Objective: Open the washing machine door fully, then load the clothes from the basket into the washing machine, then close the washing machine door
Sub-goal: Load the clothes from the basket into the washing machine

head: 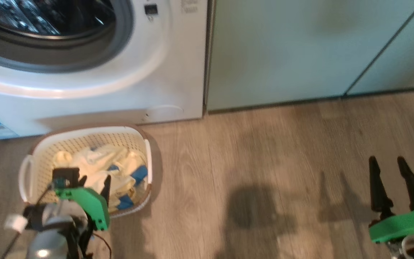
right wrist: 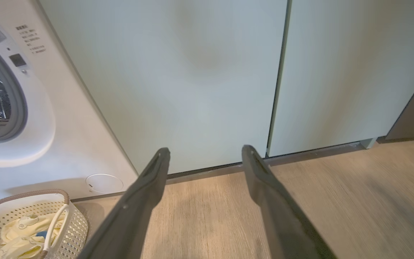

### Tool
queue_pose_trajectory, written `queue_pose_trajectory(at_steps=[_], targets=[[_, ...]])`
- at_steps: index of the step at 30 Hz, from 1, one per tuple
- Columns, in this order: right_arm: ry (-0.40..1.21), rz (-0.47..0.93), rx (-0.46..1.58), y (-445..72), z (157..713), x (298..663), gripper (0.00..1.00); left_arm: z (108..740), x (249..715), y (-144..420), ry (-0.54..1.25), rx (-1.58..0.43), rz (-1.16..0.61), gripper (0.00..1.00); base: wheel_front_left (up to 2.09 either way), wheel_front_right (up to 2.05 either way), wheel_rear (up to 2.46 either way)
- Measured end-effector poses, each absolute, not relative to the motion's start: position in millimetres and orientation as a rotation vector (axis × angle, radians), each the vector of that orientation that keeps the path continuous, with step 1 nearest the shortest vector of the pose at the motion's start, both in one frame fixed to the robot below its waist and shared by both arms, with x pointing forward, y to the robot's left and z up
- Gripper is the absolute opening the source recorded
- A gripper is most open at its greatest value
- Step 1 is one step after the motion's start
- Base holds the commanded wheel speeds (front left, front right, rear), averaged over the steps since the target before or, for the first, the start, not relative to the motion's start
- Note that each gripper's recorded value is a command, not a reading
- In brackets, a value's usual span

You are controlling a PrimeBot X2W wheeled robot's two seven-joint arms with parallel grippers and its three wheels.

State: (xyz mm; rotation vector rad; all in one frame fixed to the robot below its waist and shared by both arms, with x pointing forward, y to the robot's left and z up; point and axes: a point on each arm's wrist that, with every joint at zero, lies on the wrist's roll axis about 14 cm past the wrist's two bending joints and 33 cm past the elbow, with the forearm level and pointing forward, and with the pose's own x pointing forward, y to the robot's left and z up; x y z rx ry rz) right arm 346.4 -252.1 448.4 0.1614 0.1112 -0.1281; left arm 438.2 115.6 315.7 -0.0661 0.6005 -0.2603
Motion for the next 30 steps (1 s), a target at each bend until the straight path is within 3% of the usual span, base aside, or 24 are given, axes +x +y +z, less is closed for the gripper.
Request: queue_pose_trajectory(at_steps=[14,30], targets=[[0.208,-0.197,0.139,-270,414,368,1.00,220,447,103,1.061,-0.032,-0.288,1.00,0.00,0.00,0.00],[0.302,-0.215,0.089,-281,373,398,1.00,147,489,111,1.200,-0.024,-0.187,1.00,0.00,0.00,0.00]])
